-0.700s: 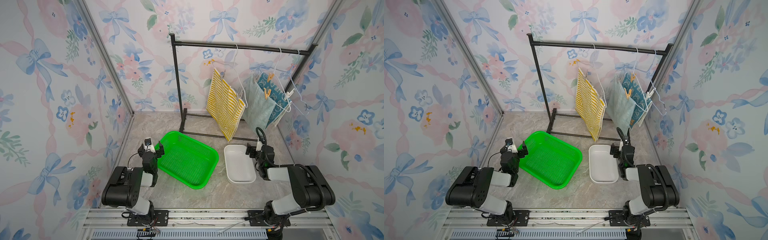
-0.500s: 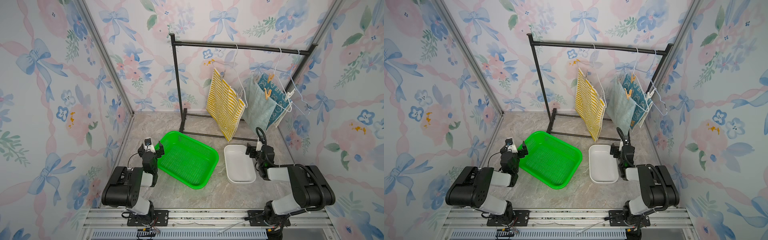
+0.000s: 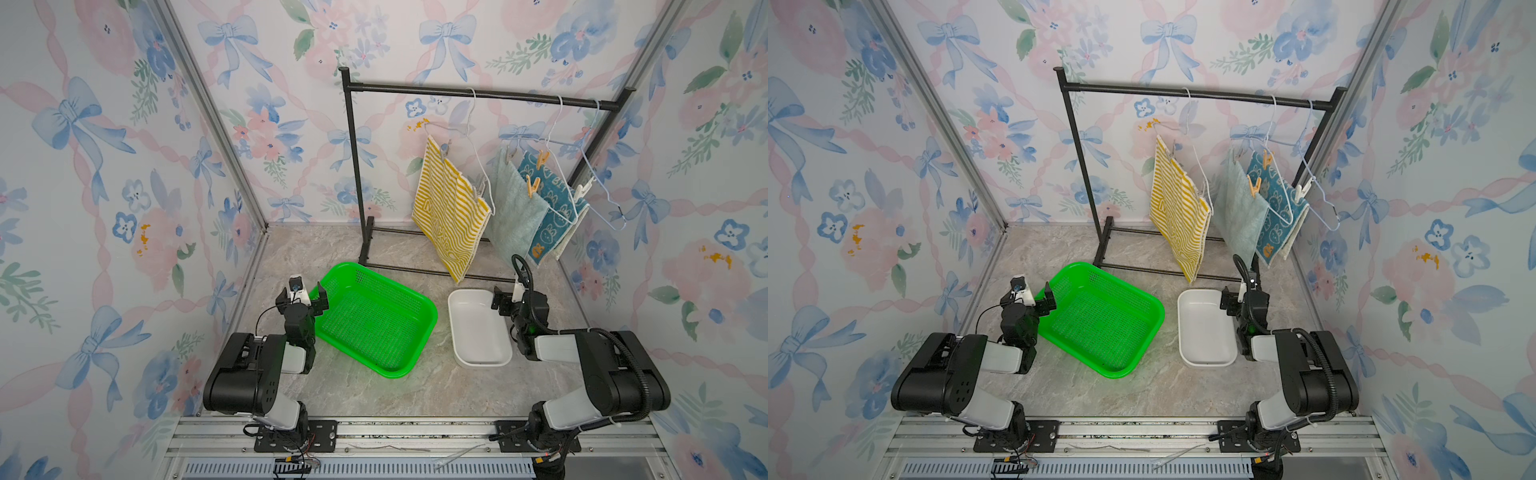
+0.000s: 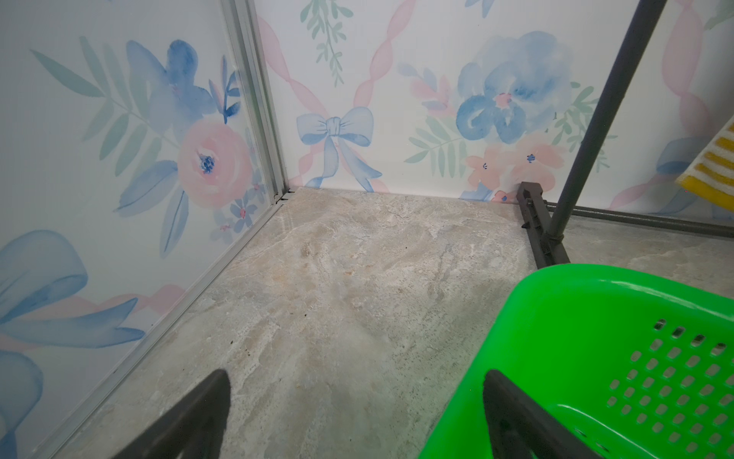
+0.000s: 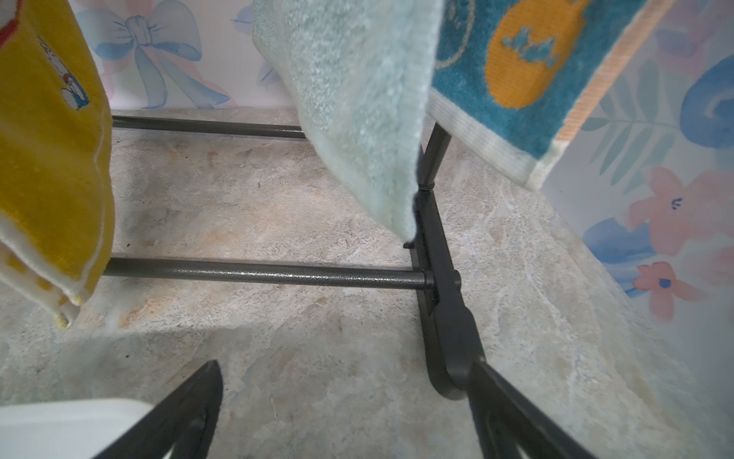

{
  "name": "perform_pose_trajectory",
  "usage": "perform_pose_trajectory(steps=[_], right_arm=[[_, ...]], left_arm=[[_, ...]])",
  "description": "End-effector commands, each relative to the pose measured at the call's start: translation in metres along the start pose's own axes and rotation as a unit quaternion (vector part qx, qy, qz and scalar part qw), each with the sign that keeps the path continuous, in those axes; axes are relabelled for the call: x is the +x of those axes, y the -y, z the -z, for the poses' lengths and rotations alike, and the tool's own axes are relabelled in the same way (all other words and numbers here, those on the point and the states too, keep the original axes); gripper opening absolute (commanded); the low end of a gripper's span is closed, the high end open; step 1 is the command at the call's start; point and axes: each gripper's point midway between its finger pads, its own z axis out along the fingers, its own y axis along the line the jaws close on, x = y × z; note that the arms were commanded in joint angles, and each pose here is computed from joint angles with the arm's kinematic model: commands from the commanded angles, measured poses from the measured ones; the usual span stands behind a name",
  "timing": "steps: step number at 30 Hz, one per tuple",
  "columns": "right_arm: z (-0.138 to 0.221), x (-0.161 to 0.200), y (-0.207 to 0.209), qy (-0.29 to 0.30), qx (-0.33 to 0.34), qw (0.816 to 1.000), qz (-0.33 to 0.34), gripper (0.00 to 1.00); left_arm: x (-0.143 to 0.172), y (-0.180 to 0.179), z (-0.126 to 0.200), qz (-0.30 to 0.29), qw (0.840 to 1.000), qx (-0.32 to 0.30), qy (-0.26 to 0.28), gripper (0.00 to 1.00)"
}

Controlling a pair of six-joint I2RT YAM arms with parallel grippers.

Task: Remove the clothespins securing towels to the hanger
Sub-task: Adjust the basket at the center of the board.

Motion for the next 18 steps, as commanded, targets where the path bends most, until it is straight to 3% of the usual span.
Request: perform_pose_trajectory(steps=[1,8,15,18], right_arm=[[-0.004,-0.007,-0.001,0.01,-0.004,1.0,0.004,0.97],[0.009,-0.023,0.009,0.029,0.019,0.999,-0.008,0.97],[0.041,-0.046,0.019,0.026,0.045,0.998,-0.022,0.97],[0.059,-0.057,0.023,0.028,0.051,0.997,-0.042,0.97]], left_arm=[[0.019,0.003,-0.001,-0.013,0.999,0.004,-0.033,0.98],[0.01,0.017,0.0,-0.029,0.998,0.046,-0.034,0.98],[-0.044,0.025,0.017,-0.033,0.997,0.063,0.003,0.98],[-0.059,0.024,0.022,-0.015,0.998,0.06,-0.005,0.98]])
